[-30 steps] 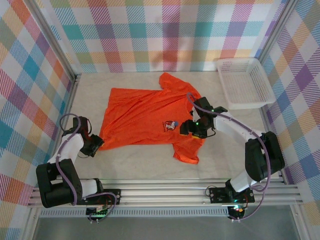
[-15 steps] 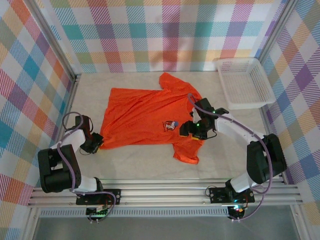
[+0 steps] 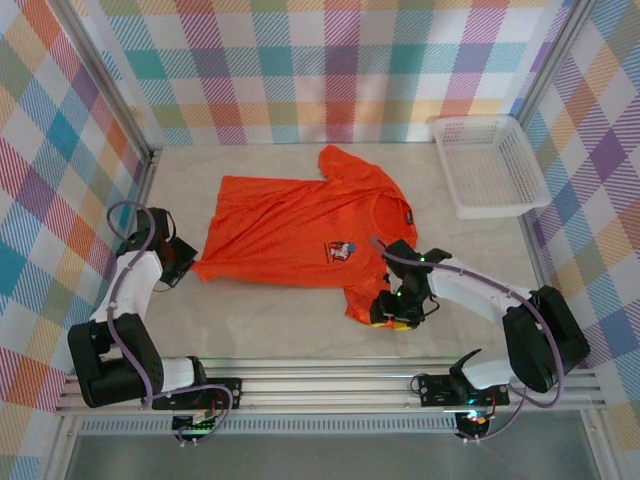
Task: Fold the inside-out t-shirt
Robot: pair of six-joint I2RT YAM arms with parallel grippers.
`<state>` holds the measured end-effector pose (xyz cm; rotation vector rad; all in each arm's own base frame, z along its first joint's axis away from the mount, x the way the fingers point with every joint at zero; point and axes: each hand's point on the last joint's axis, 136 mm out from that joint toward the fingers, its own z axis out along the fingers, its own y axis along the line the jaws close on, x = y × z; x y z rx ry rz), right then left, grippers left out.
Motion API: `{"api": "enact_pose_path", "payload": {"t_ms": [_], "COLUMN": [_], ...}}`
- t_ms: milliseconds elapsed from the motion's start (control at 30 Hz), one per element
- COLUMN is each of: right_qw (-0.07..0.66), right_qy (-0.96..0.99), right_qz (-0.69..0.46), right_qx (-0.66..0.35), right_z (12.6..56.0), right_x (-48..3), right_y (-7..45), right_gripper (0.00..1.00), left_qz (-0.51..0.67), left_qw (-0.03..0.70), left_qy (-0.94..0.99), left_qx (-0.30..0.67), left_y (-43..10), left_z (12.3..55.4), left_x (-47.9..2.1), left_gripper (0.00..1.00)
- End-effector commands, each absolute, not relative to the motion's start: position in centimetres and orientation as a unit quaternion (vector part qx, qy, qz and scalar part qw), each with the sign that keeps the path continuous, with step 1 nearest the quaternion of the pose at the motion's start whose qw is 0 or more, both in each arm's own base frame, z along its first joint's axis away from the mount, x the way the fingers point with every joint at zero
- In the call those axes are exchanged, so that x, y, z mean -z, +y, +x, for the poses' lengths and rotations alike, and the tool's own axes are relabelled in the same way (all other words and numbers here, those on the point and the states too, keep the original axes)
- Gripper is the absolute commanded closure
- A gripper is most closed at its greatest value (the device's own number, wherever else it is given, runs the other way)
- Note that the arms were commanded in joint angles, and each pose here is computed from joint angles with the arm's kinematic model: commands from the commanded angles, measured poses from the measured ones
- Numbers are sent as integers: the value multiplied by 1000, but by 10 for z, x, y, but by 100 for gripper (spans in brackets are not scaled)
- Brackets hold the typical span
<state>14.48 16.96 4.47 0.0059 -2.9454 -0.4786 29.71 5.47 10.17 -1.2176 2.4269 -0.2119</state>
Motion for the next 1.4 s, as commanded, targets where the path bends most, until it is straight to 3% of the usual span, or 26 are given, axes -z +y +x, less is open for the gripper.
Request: {"api": "enact_pose_path", "payload": {"t_ms": [0,300,567,700,733,967,1200,1367], "right_qw": [75,41,56,51,49,-21,14,-9], "right_qy": [-990,-991,-988,-988,-988,-985,-975,-974], "right_qz": [-14,-22,-35,-35,-33,-52,-105,-103], "right_qx": [116,128,140,142,142,164,195,202], "right_z": [138,157,154,157,157,153,113,121], "right_x": [-35,-23,-3,-9,-15,-89,-65,-72], "right_y": [151,160,164,165,165,148,137,138], "right_gripper": [46,64,68,98,100,100,100,100], "left_qz": [-424,-417,-415,-412,-411,-403,-403,-402], "left_qw": [194,185,182,185,188,221,217,207], "left_qy": [883,887,890,891,890,888,888,891], "left_qx": [56,63,60,57,55,32,43,45], "left_y": [52,45,44,45,46,56,51,49], "left_z": [287,282,279,280,281,280,274,272], "left_x": [-107,-98,-96,-103,-106,-146,-139,-133], "left_gripper": [100,100,100,100,100,100,100,100]}}
